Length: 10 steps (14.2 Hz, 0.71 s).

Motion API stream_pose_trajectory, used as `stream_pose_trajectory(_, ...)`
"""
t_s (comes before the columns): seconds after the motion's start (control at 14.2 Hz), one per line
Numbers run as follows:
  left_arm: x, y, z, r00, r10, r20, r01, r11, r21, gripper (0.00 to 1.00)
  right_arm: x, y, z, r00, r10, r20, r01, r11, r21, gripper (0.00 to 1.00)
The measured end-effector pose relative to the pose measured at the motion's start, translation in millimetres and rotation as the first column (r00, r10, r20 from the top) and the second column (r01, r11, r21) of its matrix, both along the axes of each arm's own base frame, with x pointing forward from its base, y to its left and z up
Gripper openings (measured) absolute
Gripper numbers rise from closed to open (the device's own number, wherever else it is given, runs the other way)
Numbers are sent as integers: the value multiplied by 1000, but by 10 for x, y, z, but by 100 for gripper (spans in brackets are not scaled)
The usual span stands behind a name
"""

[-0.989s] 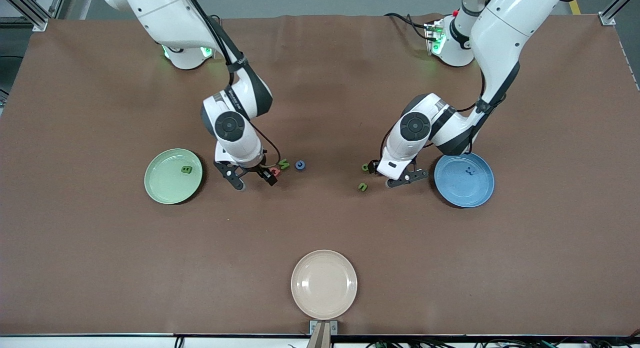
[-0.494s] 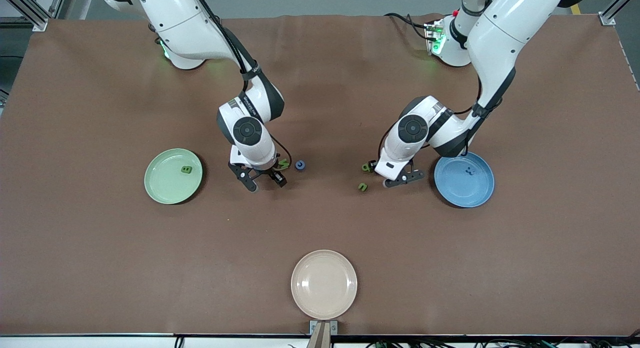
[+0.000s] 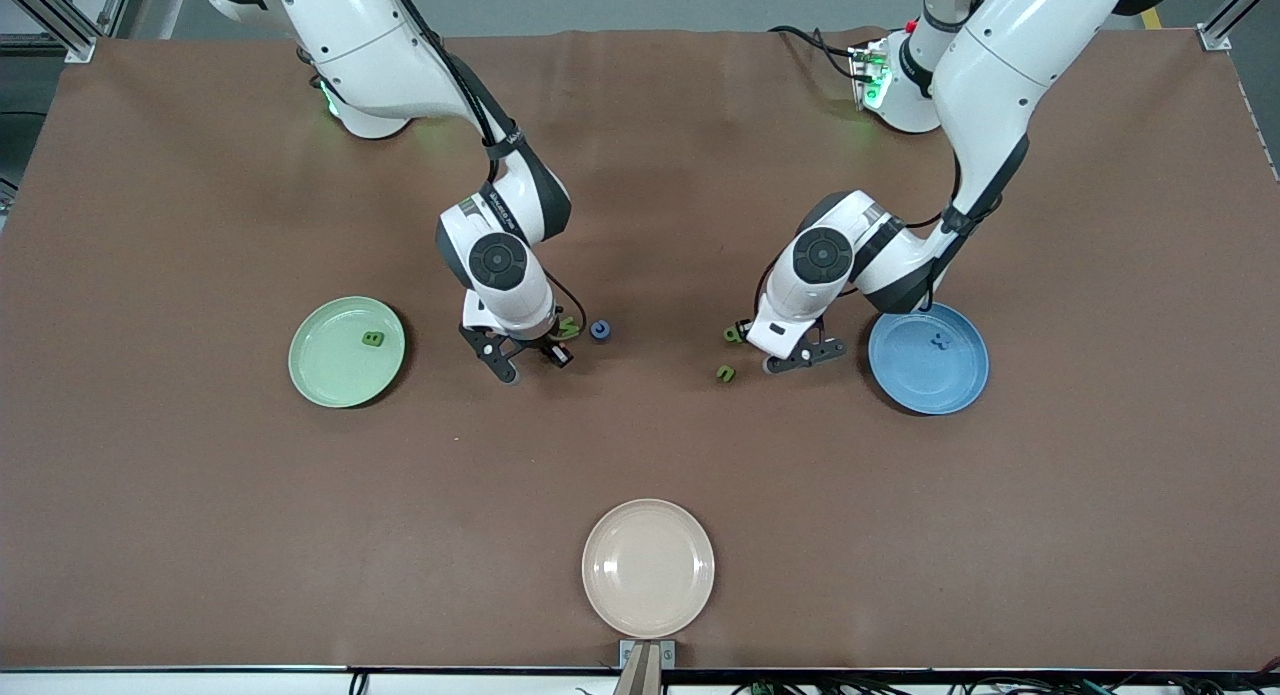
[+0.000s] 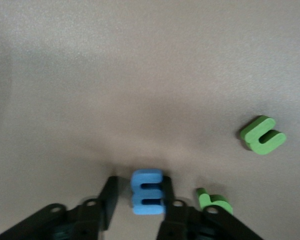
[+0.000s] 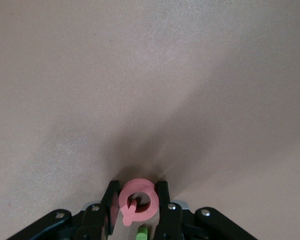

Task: Sort upper and lower case letters into plates
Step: 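Put the E in the blue plate and the Q in the green plate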

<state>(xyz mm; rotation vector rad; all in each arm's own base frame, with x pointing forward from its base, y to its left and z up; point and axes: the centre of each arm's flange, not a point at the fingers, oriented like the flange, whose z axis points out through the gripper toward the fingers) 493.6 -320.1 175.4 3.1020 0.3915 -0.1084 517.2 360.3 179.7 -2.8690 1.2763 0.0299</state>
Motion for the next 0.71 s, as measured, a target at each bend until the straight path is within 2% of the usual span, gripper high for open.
stream_pose_trajectory(0.07, 0, 0, 0, 1000, 0, 0, 0, 1000, 0, 39, 6, -18, 3, 1000, -1, -5, 1, 1000, -6, 35)
stream_pose_trajectory(0.21, 4, -3, 5, 1000, 0, 1, 0, 1000, 0, 27, 55, -137, 46, 999, 18, -27, -19, 999, -27, 35)
stream_pose_trajectory(0.35, 5, -4, 7, 1000, 0, 2, 0, 1000, 0, 27, 219, -451, 235, 996, 72, -51, -74, 997, -35, 35)
stream_pose_trajectory(0.56, 74, 9, 90, 1000, -2, 20, 2, 1000, -2, 27, 469, -1388, 625, 977, 207, -59, -208, 978, -10, 35)
stream_pose_trajectory(0.71, 173, 96, 282, 998, -45, 36, 44, 999, 21, 27, 484, -2145, 785, 953, 296, -61, -296, 955, 11, 35)
